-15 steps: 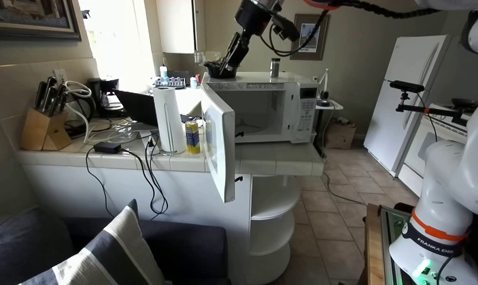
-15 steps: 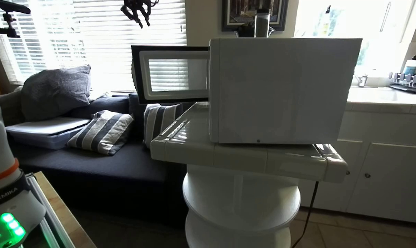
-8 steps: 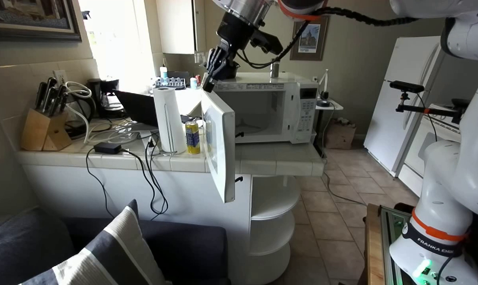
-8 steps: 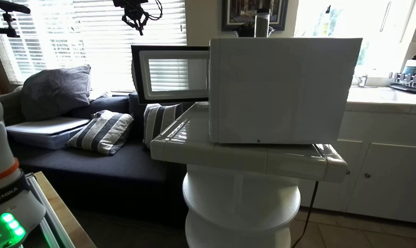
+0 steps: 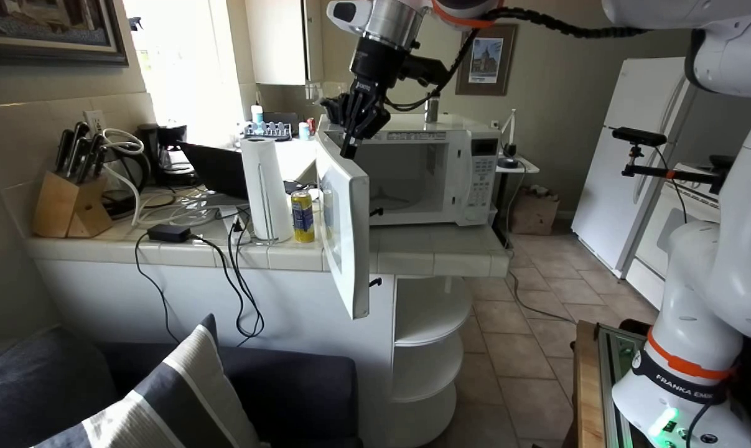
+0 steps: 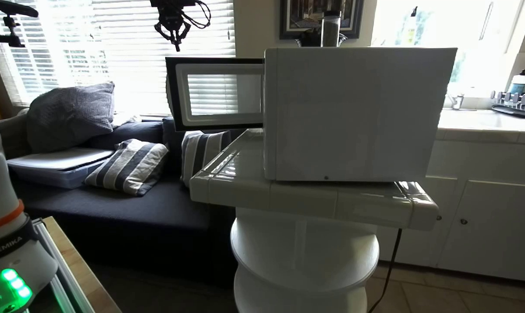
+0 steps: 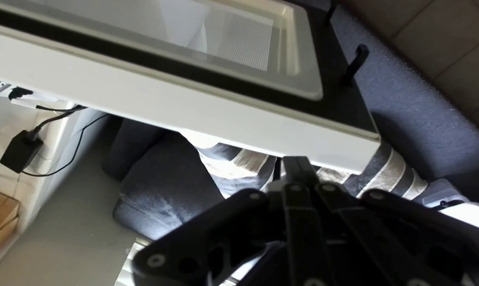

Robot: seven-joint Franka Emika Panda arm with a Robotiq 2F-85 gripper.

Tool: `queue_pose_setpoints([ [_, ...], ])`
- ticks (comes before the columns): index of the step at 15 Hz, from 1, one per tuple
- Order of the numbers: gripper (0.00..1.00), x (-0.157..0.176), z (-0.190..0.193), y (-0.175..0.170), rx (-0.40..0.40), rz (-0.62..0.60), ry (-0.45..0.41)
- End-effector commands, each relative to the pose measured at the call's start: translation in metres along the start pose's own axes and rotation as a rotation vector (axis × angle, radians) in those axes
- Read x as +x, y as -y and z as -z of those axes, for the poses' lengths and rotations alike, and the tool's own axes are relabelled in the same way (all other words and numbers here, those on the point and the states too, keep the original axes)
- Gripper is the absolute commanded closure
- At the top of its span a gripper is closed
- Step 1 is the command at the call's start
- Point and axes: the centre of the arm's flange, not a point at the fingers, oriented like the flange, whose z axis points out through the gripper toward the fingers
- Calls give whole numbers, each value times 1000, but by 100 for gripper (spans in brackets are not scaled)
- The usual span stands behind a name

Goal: Close the microwave door

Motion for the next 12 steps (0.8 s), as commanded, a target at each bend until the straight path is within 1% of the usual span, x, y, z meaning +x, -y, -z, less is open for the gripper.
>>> queue_pose_setpoints([
  [1, 100, -2, -16, -7, 21, 40, 8],
  [3, 100, -3, -20, -8, 13, 45, -3],
  [6, 100, -4, -22, -9, 24, 45, 7],
  [12, 100, -3, -14, -15, 21, -7, -95],
])
